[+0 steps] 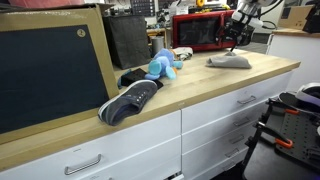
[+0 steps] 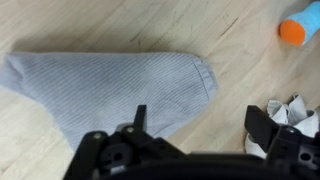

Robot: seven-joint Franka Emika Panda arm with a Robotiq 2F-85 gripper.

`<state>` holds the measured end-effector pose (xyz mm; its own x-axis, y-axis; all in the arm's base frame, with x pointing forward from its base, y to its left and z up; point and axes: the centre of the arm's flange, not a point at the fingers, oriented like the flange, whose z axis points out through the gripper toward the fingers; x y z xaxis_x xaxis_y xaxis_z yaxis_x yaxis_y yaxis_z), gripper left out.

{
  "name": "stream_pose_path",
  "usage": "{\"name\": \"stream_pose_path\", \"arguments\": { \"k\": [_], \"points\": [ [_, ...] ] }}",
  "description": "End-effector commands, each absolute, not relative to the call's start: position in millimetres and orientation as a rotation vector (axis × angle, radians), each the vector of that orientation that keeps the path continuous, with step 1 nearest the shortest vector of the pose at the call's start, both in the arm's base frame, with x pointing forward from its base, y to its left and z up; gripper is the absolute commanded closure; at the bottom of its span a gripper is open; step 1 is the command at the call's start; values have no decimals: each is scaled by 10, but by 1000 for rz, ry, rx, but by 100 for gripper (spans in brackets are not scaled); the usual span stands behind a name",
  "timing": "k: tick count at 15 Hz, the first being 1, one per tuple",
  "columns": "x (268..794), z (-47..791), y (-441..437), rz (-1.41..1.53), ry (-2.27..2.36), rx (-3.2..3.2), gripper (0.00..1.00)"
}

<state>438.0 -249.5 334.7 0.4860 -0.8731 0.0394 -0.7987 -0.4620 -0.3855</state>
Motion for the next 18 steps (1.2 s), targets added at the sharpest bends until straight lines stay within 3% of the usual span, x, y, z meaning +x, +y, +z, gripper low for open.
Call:
{"name": "stream_pose_path", "arguments": {
  "k": [1, 3, 4, 6, 14, 18],
  "points": [
    [4409, 3700, -2405, -279, 1232, -2569, 0],
    [4464, 3697, -2329, -215, 1141, -2683, 0],
    [4482, 3686, -2304, -186, 1077, -2740, 25],
    [4517, 3619, -2262, -149, 1014, -2838, 32],
    [4347, 3501, -2459, -72, 759, -3056, 95],
    [4199, 3248, -2508, -8, 630, -3140, 100]
  ]
}}
